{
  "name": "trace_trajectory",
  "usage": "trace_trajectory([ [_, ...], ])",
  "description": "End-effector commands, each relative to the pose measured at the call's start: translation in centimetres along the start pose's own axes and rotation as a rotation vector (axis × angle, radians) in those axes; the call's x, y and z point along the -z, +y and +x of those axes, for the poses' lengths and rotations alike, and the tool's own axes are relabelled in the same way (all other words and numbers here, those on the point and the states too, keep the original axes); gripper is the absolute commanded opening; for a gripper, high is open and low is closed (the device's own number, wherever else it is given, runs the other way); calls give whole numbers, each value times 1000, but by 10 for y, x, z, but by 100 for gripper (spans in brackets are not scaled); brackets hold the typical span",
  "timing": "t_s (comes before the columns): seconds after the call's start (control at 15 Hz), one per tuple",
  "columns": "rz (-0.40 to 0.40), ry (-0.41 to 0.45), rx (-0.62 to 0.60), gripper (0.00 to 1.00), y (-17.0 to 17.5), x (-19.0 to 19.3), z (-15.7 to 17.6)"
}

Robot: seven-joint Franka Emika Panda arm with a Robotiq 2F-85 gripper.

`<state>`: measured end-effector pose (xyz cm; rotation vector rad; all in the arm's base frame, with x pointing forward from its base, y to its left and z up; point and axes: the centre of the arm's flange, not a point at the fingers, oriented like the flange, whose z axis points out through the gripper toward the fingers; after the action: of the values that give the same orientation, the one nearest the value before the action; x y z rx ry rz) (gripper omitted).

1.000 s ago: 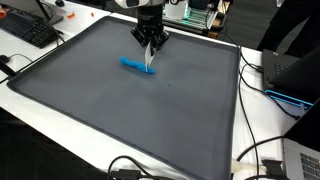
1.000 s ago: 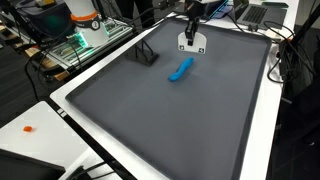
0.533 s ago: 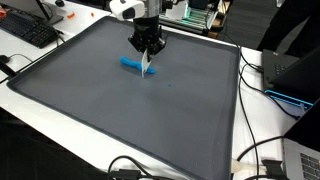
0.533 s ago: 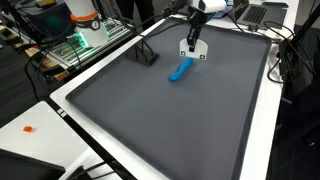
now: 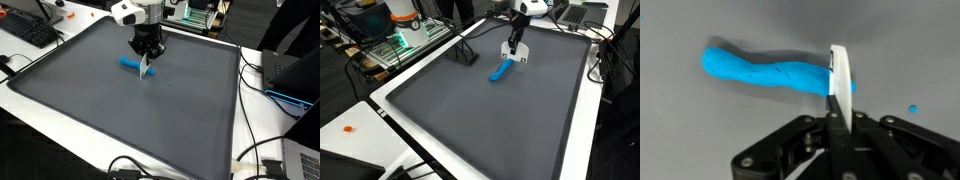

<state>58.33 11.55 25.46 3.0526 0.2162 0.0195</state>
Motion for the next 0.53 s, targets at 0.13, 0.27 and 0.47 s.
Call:
trace_trajectory([
  [0.13,-38,-14,-40,1,-3,-20,-2],
  [0.27,-32,10,-55,1,-2,-20,-3],
  [0.47,-33,2,-70,1,-1,-24,-3],
])
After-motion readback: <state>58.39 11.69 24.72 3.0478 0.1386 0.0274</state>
